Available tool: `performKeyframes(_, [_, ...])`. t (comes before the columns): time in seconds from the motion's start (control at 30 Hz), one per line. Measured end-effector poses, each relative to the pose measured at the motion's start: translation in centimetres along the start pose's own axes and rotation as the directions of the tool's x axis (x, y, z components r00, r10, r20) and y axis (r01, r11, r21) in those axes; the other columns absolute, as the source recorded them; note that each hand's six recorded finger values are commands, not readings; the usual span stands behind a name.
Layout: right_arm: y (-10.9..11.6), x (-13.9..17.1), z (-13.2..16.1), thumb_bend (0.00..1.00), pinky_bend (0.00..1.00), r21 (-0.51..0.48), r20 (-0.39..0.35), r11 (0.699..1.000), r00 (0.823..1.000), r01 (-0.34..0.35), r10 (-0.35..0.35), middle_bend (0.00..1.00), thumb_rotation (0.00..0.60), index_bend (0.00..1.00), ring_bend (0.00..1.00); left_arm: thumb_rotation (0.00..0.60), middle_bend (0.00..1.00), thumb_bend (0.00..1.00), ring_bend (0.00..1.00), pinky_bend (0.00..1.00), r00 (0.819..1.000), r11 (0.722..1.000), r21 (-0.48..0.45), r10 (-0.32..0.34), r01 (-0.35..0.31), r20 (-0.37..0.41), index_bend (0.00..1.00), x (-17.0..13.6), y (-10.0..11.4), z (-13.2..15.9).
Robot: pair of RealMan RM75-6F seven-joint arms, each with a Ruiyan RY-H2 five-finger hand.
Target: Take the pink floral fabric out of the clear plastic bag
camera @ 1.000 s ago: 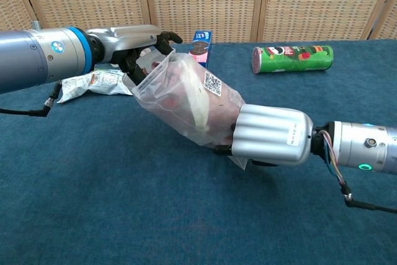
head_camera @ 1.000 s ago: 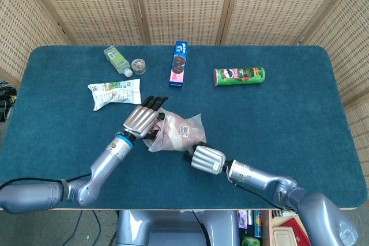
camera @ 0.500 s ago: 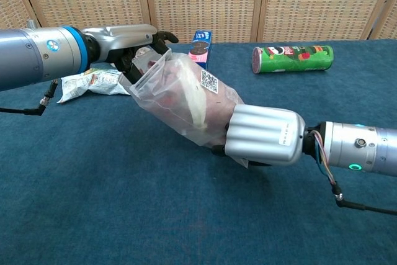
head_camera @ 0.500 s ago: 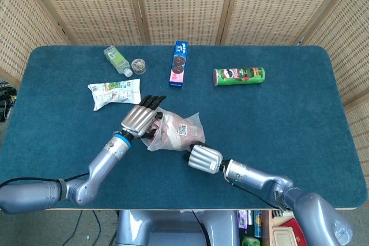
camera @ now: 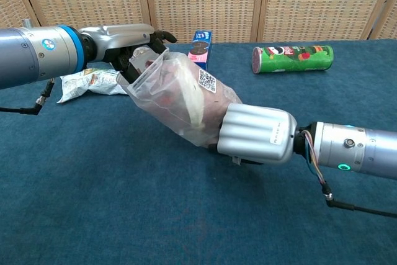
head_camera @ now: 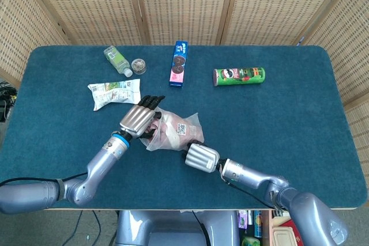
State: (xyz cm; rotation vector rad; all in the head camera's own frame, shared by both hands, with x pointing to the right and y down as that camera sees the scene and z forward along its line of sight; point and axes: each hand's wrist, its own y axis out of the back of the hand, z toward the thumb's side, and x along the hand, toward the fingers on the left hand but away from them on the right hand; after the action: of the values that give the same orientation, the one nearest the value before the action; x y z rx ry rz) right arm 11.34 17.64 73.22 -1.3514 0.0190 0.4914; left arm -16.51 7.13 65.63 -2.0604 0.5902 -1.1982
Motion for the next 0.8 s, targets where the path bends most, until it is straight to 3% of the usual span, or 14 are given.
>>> performKeyframes(0.1, [-0.03,-0.08,0.0,0.47,0.92,-0.001,0.003,1.0,1.0,-0.001,0.001,0.8,0.6,0.6,0.71,0.6,0.0,0.49,0.0,0.0,1.0,1.0,-0.001,0.0,0.0,-0.001,0.67,-0.02,-0.01,-0.08])
performKeyframes(0.33, [0.0,-0.21,0.15,0.6,0.92,-0.015,0.008,1.0,1.0,0.003,-0.003,0.82,0.6,0.71,0.72,0.6,0.0,0.49,0.0,0.0,1.0,1.0,-0.006,0.001,-0.001,-0.003,0.67,-0.06,-0.02,-0.31])
performKeyframes(0.53, [-0.01,-0.2,0.34,0.63,0.92,-0.018,0.006,1.0,1.0,0.006,-0.006,0.83,0.6,0.73,0.72,0.6,0.0,0.49,0.0,0.0,1.0,1.0,-0.013,0.006,-0.006,-0.003,0.67,-0.09,0.06,-0.37])
performKeyframes(0.8, [0.05,-0.08,0.24,0.79,0.92,-0.019,0.006,1.0,1.0,0.012,-0.012,0.84,0.6,0.75,0.73,0.6,0.0,0.49,0.0,0.0,1.0,1.0,-0.019,0.009,-0.01,-0.007,0.67,-0.12,0.14,-0.64])
